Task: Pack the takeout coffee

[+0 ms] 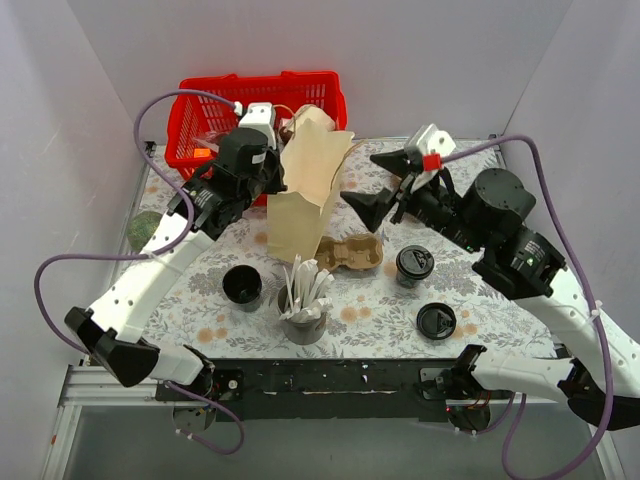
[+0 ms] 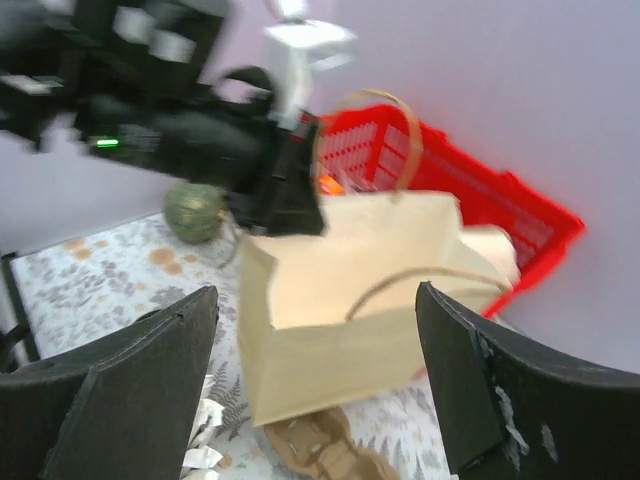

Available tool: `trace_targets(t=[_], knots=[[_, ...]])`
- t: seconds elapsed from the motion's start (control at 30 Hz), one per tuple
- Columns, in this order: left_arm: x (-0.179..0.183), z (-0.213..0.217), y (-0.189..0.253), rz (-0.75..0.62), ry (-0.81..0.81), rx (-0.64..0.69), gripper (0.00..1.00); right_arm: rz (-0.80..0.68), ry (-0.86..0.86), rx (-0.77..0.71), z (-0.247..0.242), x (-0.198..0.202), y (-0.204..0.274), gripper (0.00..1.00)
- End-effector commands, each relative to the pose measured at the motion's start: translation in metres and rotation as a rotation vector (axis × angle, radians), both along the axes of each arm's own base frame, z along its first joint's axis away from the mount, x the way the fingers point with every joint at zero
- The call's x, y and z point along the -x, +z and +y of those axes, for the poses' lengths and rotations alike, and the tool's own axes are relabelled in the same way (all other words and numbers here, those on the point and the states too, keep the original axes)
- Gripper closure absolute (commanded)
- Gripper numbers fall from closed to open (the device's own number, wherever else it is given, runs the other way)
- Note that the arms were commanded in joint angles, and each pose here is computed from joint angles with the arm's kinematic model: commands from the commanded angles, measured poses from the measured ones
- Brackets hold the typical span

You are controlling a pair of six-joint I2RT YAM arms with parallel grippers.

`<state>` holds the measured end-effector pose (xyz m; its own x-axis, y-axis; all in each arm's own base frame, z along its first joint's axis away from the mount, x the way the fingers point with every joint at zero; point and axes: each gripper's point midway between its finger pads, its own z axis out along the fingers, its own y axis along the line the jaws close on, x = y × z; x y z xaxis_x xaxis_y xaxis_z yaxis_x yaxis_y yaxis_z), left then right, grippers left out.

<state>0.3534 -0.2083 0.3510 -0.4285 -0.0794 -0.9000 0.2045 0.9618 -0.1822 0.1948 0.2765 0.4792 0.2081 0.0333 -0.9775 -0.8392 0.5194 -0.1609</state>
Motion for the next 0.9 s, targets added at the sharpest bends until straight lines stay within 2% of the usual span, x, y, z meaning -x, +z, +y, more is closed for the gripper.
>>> trace_targets(t=[0.0, 0.13, 0.23, 0.33, 0.53, 0.7, 0.87], knots=[[0.02, 0.031, 0.024, -0.055, 0.069, -0.005, 0.91, 0.264, -0.389, 0.111, -0.041, -0.05, -0.048, 0.12], [0.025, 0.053, 0.022, -0.046, 0.166, -0.031, 0.95, 0.341, -0.499, 0.113, -0.067, -0.075, -0.07, 0.11], [0.028, 0.07, 0.022, -0.043, 0.251, -0.041, 0.96, 0.444, -0.471, 0.115, -0.075, -0.091, -0.101, 0.11], [0.032, 0.074, 0.023, -0.043, 0.268, -0.021, 0.96, 0.603, -0.488, 0.133, -0.07, -0.107, -0.145, 0.12], [0.039, 0.076, 0.033, -0.062, 0.249, 0.014, 0.96, 0.892, -0.428, 0.197, -0.033, -0.113, -0.239, 0.22], [0.044, 0.076, 0.038, -0.072, 0.232, 0.026, 0.96, 0.992, -0.501, 0.308, -0.005, -0.111, -0.311, 0.23], [0.044, 0.077, 0.034, -0.064, 0.242, 0.023, 0.95, 1.021, -0.631, 0.37, 0.01, -0.119, -0.356, 0.23]])
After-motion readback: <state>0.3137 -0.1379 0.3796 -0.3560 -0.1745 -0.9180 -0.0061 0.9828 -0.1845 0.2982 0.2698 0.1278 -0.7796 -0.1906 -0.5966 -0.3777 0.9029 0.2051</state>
